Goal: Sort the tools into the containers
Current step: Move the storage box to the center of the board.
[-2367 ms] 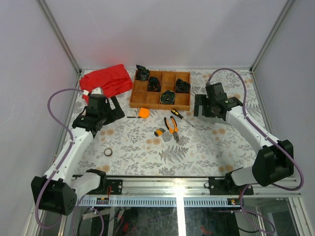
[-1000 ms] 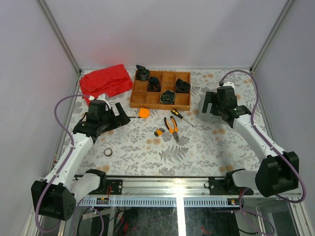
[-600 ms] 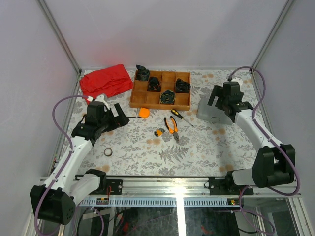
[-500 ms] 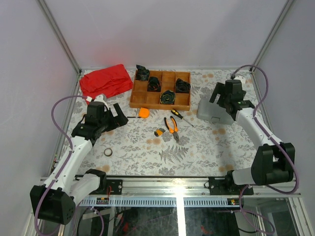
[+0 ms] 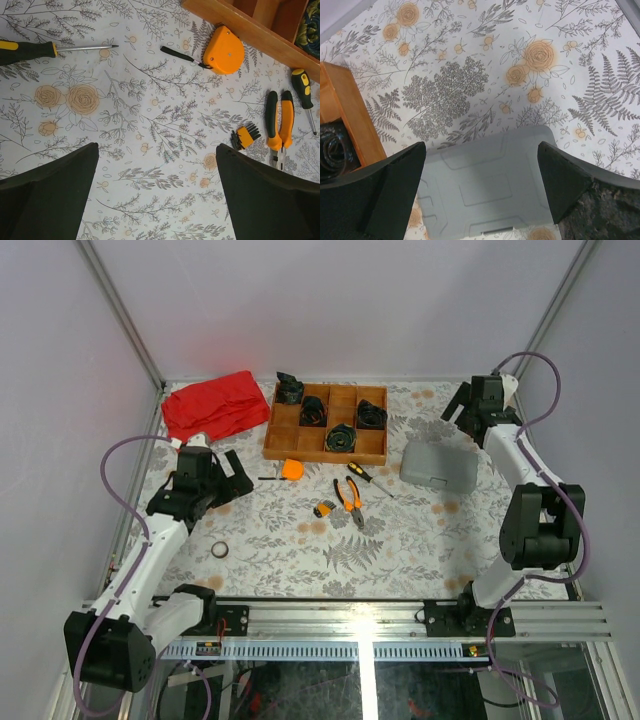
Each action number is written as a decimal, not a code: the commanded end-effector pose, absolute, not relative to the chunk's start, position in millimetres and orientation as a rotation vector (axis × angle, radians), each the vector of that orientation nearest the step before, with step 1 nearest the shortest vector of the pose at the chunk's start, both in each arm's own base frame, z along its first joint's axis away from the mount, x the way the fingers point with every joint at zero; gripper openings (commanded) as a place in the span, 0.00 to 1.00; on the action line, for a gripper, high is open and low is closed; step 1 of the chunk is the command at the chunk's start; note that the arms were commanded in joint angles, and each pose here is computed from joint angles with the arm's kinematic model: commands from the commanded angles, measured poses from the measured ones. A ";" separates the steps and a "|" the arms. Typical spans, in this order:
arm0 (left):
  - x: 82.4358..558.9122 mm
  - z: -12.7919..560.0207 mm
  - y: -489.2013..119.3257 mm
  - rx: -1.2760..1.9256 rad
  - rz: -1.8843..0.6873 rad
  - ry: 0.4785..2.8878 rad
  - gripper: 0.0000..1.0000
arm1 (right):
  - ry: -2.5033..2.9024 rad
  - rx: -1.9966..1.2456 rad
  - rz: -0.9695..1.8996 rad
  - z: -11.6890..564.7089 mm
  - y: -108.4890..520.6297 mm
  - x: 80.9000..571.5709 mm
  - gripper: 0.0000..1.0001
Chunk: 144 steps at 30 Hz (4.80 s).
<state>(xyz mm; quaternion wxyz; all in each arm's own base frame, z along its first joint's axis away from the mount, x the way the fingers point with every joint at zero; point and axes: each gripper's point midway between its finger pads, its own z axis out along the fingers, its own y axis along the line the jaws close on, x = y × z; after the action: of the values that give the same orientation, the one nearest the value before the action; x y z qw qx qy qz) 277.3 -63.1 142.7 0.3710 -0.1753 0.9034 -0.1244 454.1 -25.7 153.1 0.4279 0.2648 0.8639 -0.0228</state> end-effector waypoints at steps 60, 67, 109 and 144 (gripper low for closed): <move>278.5 146.5 -87.1 -0.354 -0.485 2.315 0.94 | 2.700 0.449 0.010 38.6 4.7 402.4 0.97; 278.8 148.1 -86.4 -0.352 -0.484 2.307 0.94 | 2.705 0.401 0.046 37.3 34.7 363.2 0.97; 273.5 184.0 -83.9 -0.331 -0.508 2.144 0.92 | 2.588 0.054 0.451 73.4 116.1 264.5 0.97; 273.7 183.8 -79.9 -0.351 -0.483 2.139 0.92 | 2.649 0.046 0.463 60.7 106.4 248.0 0.99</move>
<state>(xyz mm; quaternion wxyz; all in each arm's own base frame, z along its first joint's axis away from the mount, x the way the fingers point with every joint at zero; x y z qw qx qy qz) 264.4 -79.8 176.7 0.4218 -0.1420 0.8746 -0.1922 266.8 99.6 56.3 0.2517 0.0276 0.9569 0.1421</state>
